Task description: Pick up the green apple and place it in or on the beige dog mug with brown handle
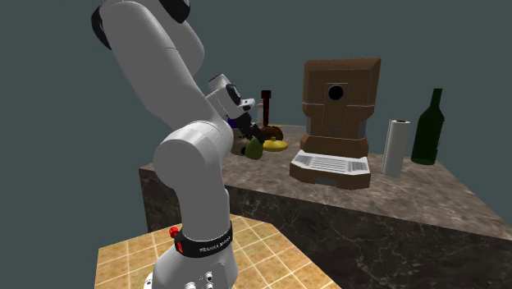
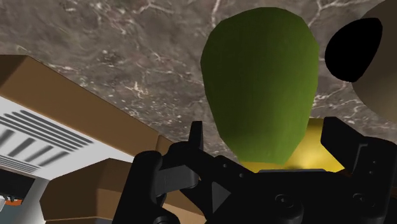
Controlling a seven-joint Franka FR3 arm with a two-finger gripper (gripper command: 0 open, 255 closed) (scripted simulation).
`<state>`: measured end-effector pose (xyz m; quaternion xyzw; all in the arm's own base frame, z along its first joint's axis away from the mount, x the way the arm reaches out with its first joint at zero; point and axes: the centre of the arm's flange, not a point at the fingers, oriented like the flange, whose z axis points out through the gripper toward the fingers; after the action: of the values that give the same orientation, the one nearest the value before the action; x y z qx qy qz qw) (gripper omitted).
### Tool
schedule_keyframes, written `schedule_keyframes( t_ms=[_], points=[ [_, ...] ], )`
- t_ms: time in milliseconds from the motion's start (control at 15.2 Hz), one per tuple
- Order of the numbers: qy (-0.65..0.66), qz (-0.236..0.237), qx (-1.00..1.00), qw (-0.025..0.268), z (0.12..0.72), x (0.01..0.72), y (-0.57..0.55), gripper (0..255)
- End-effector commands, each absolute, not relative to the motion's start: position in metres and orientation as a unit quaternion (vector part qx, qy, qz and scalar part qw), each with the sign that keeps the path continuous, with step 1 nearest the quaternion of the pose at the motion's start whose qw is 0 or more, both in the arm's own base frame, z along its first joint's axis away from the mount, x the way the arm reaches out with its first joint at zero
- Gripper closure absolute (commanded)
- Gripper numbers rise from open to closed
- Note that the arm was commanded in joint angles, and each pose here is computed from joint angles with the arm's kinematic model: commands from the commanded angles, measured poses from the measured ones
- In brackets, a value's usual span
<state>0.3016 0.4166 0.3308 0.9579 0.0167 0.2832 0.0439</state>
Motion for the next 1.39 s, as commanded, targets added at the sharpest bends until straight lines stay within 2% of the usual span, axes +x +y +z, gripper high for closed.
schedule_keyframes(
  t_ms=[0,264,330,924,1320],
  points=[
    [0.017,0.283,0.958,0.044,0.33,0.302,0.417,0],
    [0.017,0.283,0.958,0.044,0.33,0.302,0.417,0],
    [0.017,0.283,0.958,0.044,0.33,0.302,0.417,255],
    [0.017,0.283,0.958,0.044,0.33,0.302,0.417,255],
    [0.017,0.283,0.958,0.044,0.361,0.302,0.417,255]
  ],
)
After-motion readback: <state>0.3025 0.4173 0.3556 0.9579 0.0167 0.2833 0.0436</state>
